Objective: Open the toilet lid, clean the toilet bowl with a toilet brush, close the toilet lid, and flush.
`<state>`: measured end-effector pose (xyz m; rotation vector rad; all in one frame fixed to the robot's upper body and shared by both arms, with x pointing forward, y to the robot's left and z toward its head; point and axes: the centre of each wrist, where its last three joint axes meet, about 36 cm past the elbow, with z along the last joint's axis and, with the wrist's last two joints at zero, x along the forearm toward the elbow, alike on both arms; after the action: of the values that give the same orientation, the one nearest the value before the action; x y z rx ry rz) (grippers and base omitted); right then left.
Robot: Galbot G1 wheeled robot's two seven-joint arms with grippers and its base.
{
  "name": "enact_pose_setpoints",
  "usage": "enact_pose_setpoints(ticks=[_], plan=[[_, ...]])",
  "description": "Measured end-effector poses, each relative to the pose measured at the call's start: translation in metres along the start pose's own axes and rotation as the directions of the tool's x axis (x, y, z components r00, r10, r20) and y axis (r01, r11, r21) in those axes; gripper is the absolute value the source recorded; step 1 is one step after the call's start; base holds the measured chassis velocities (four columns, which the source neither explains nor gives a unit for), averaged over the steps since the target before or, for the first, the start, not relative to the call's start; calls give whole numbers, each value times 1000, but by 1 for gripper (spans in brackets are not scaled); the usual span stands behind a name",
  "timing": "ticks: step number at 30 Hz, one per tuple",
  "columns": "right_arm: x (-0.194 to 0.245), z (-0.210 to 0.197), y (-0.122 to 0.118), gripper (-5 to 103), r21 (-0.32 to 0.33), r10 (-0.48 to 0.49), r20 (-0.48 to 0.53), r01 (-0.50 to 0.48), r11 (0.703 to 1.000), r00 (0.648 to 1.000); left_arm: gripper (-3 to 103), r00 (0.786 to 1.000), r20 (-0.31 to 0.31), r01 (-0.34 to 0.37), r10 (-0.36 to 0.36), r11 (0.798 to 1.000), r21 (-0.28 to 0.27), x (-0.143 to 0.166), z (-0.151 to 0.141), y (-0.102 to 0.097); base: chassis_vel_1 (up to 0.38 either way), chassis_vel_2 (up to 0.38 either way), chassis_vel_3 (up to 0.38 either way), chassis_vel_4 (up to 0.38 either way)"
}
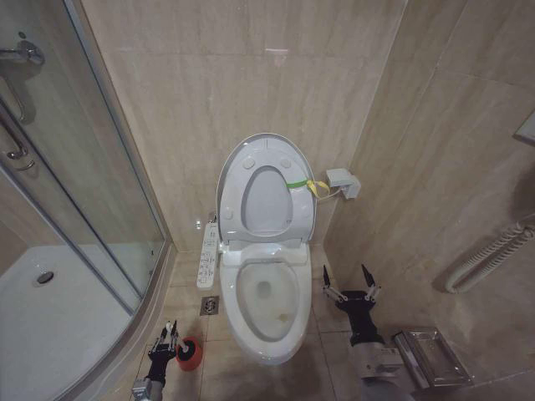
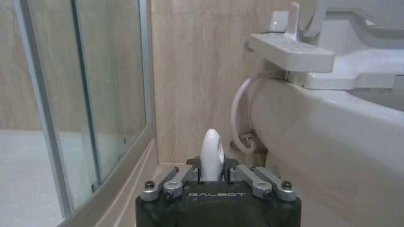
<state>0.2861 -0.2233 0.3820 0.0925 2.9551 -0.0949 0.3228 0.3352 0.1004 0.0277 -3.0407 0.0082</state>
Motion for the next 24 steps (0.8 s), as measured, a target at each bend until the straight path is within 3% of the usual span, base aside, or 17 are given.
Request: enact_pose_setpoints(ticks=[9,17,24], plan=[[0,0,0,100,0,0,0,0,1000,1000,22,999,51,-12,14,999,-35,10,-18,4,0,0,0,0],[0,0,0,100,0,0,0,0,1000,1000,22,985,168,-40,50,997,-61,27,-62,-1,0,0,0,0],[0,0,0,100,0,0,0,0,1000,1000,22,973,220,-49,67,995,-86,48,-91,-8,0,0,0,0]])
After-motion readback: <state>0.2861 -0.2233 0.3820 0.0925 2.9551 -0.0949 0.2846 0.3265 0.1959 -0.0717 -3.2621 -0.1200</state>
